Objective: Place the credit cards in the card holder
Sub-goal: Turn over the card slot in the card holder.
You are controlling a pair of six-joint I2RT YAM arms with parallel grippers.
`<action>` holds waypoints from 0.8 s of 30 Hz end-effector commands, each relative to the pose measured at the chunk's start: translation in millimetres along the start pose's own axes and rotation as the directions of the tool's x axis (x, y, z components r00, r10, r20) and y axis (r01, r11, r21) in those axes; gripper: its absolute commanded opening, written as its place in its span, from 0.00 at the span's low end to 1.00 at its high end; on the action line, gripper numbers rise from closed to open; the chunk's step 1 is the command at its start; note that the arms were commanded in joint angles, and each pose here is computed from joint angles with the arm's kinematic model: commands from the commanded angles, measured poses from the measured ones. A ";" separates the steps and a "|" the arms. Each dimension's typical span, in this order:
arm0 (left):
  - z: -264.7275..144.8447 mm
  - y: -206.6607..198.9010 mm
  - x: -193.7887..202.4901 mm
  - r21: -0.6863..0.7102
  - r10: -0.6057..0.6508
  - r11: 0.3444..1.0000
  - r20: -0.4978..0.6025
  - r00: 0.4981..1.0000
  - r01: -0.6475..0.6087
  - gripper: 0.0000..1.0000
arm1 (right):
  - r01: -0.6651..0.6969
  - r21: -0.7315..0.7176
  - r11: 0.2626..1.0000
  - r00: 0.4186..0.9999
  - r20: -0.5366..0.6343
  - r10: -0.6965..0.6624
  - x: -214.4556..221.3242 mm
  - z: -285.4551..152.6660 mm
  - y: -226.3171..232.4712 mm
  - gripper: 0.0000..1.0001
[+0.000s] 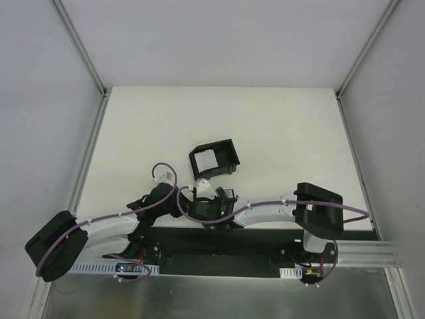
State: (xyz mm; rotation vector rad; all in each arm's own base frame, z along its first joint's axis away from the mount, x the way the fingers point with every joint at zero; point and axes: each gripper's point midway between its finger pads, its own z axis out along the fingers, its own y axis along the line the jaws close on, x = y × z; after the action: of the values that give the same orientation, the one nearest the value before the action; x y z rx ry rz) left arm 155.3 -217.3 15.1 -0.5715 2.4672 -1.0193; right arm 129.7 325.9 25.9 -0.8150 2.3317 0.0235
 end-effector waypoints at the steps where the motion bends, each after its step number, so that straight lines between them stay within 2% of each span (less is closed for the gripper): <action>1: -0.8 16.3 2.7 -0.053 -0.003 0.999 -0.005 1.000 0.002 0.00 | -0.021 0.077 0.997 0.999 0.033 0.018 -11.9 -3.7 -13.5 0.80; 14: -0.7 17.4 3.3 -0.056 -0.002 0.998 -0.008 1.000 0.001 0.00 | -0.122 0.097 0.988 0.987 0.118 0.110 -26.2 -16.2 -31.5 0.80; 24: -0.6 17.1 4.2 -0.057 -0.001 0.998 -0.013 1.000 0.000 0.00 | -0.213 0.121 0.970 0.973 0.121 0.198 -18.4 -15.2 -50.6 0.81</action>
State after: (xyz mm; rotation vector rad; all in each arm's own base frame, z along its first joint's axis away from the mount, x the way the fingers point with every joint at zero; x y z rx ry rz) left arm 155.4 -217.4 15.2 -0.5714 2.4663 -1.0197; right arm 151.1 302.5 46.5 -0.6097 2.2975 0.0082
